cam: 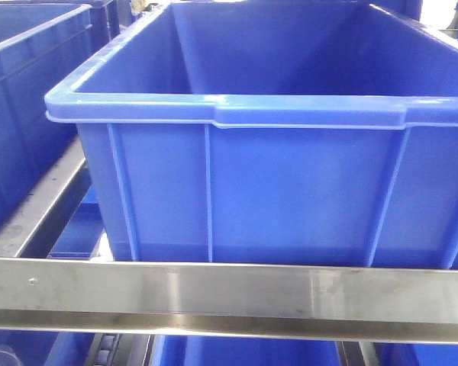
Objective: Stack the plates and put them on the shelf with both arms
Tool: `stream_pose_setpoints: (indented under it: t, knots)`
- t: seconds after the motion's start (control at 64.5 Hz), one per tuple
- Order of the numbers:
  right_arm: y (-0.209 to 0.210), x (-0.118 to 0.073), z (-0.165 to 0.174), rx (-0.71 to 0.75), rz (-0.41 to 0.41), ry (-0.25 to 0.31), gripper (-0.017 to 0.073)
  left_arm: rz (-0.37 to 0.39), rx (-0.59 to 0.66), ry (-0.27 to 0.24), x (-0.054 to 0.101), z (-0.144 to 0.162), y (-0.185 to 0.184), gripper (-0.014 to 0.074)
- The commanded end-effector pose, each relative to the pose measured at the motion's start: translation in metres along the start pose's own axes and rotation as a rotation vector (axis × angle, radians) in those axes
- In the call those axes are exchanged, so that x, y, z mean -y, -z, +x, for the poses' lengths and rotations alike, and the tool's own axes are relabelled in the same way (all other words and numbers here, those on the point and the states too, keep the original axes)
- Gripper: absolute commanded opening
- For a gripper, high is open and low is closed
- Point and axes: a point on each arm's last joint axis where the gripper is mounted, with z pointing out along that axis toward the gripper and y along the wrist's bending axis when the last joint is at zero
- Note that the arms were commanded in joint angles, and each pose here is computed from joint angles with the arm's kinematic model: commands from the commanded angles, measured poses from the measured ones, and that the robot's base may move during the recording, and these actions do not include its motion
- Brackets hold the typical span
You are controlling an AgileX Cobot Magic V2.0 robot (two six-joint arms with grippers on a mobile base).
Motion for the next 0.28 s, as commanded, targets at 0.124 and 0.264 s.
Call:
stream_pose_setpoints:
  t: [0.124,0.264]
  knots:
    - [0.0017,-0.0005,-0.0081,0.101,-0.003,-0.001,0.0048,-0.019,0.093,0.004,-0.0015,-0.0073,0.0022,0.0082]
    - [0.0017,-0.0005,-0.0081,0.101,-0.003,-0.001,0.0048,-0.019,0.093,0.004,-0.0015,-0.0073,0.0022,0.0082]
